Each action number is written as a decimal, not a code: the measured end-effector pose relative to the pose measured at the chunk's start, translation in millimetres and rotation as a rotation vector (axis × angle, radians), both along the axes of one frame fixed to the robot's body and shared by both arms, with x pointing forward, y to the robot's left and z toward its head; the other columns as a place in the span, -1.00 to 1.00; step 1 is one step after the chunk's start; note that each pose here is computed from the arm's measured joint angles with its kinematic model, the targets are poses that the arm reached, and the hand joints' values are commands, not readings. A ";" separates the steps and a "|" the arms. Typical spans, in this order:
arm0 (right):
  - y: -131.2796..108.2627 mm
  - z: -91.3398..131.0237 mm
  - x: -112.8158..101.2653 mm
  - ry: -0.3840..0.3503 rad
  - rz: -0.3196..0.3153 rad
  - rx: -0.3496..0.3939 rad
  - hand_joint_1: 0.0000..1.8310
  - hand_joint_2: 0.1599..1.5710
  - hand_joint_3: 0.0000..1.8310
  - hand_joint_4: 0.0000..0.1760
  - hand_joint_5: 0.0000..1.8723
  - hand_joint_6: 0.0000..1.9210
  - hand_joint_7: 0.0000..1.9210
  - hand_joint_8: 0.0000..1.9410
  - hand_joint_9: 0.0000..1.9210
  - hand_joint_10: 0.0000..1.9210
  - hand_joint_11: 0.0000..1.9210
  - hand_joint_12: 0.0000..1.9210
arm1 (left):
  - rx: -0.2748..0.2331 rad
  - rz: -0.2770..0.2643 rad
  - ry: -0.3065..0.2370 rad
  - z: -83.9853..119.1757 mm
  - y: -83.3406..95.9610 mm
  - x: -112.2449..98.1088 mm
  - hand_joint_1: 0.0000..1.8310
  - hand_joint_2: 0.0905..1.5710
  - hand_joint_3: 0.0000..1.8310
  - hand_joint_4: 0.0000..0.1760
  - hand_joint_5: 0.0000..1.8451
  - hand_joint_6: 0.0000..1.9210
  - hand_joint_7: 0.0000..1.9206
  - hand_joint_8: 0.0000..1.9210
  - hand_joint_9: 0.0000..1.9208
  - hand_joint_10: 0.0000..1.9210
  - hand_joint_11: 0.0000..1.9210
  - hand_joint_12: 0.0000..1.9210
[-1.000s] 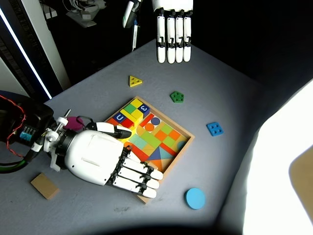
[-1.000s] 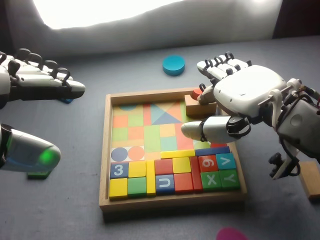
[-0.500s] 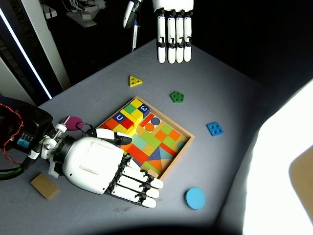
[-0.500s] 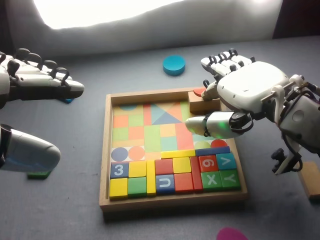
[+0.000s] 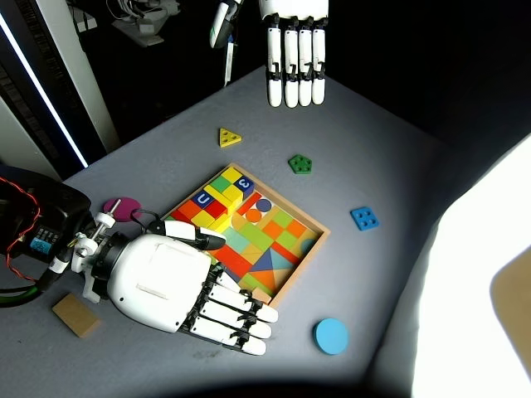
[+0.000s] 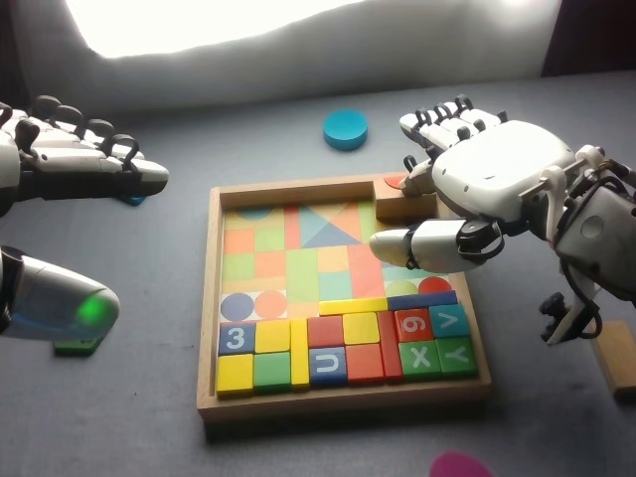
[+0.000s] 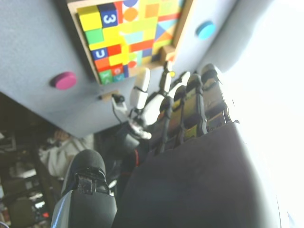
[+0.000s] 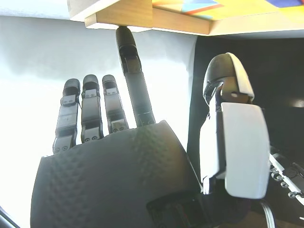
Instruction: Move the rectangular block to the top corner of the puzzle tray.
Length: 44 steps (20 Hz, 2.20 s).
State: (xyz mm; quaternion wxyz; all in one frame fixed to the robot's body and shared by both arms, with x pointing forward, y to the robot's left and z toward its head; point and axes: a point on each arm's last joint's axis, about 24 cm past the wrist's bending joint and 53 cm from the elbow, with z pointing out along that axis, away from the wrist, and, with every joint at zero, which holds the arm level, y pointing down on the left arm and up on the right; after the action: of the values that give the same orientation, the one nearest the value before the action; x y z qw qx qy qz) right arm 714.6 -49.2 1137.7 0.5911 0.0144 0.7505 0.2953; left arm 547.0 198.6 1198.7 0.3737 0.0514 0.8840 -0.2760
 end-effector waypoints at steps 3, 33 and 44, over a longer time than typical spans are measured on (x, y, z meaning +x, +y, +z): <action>1.0 1.2 -0.3 -0.008 0.005 -0.005 -1.00 0.30 -1.00 -1.00 -0.29 -0.98 -1.00 -1.00 -1.00 -1.00 -1.00 -1.00 | 0.000 0.000 0.000 0.0 0.0 0.0 -1.00 0.44 -1.00 -0.87 -1.00 -1.00 -1.00 -1.00 -1.00 -1.00 -1.00 -1.00; -11.7 30.1 13.3 -0.053 -0.027 0.027 -1.00 0.30 -1.00 -1.00 -0.25 -0.97 -1.00 -1.00 -1.00 -1.00 -1.00 -1.00 | 0.000 0.000 0.000 0.0 -0.1 0.0 -1.00 0.45 -1.00 -0.78 -1.00 -1.00 -1.00 -1.00 -1.00 -1.00 -1.00 -1.00; -55.8 94.4 -26.1 -0.094 -0.026 0.087 -1.00 0.32 -0.99 -1.00 -0.22 -0.97 -1.00 -1.00 -1.00 -1.00 -1.00 -1.00 | -0.005 0.008 -0.003 1.2 2.9 2.4 -1.00 0.45 -1.00 -0.73 -1.00 -1.00 -1.00 -1.00 -1.00 -1.00 -1.00 -1.00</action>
State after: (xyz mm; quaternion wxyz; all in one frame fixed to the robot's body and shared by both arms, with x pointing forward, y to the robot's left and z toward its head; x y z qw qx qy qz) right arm 688.5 -105.0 1232.1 0.6284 0.0357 0.7080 0.3202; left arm 549.4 201.5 1199.9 0.3762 0.0472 0.8831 -0.2764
